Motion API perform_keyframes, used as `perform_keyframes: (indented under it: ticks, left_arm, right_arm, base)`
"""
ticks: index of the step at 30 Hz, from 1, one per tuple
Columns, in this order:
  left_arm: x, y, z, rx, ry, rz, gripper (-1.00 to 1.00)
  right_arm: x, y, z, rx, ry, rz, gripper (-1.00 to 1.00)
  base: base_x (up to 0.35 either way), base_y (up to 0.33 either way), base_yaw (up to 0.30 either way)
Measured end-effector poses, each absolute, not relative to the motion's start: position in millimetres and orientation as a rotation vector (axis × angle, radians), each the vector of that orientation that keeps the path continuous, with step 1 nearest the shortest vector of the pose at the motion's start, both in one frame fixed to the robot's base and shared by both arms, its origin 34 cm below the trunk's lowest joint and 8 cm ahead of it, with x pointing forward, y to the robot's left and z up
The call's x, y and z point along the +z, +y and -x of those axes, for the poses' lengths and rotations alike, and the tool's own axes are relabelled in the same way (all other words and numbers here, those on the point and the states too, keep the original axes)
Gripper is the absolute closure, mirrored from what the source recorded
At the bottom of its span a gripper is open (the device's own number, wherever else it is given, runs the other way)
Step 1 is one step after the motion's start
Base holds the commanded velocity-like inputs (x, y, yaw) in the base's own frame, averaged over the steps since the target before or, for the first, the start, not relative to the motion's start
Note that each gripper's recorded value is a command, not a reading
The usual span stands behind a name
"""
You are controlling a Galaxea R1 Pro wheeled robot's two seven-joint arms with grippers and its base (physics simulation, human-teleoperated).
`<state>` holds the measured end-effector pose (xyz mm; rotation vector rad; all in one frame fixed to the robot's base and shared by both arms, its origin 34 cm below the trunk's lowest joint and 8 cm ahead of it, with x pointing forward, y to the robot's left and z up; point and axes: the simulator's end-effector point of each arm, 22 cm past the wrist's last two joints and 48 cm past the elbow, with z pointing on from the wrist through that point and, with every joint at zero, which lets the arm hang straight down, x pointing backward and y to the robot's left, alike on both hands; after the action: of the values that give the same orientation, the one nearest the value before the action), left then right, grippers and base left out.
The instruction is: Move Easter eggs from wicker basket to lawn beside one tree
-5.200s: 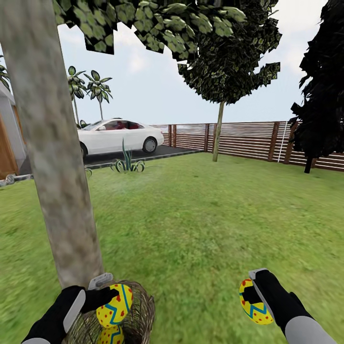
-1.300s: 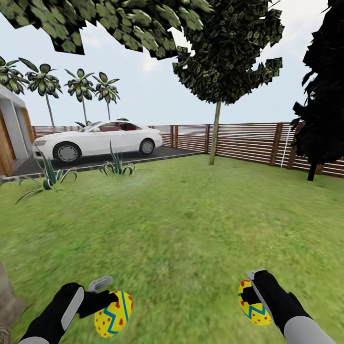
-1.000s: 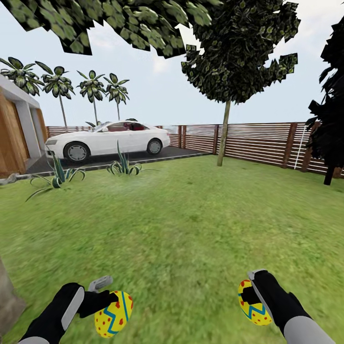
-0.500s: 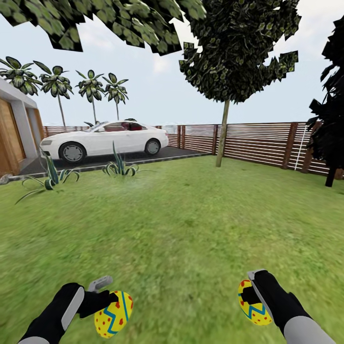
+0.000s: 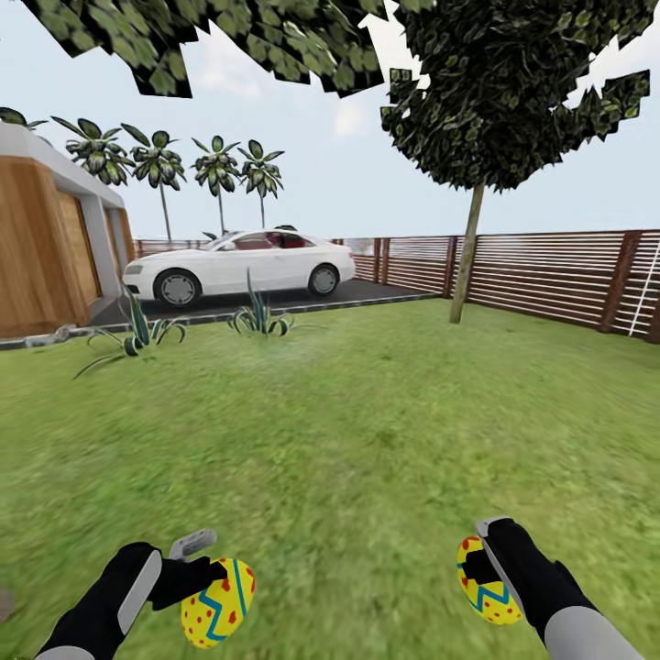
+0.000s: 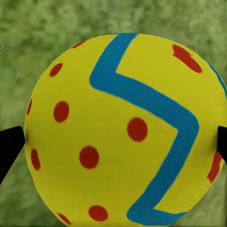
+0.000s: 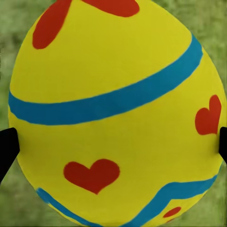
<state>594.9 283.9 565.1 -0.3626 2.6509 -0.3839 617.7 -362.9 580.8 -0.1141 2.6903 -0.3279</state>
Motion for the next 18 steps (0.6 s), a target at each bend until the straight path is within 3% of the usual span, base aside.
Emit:
perform_keyframes:
  ticks: [18]
  left_arm:
    - [560.8,283.6,-593.6,-0.385,2.660,0.365,1.00]
  right_arm:
    - [576.4,-362.9,-616.6,-0.328,2.699,0.116,1.00]
  base:
    - [0.297,-0.223,0.269]
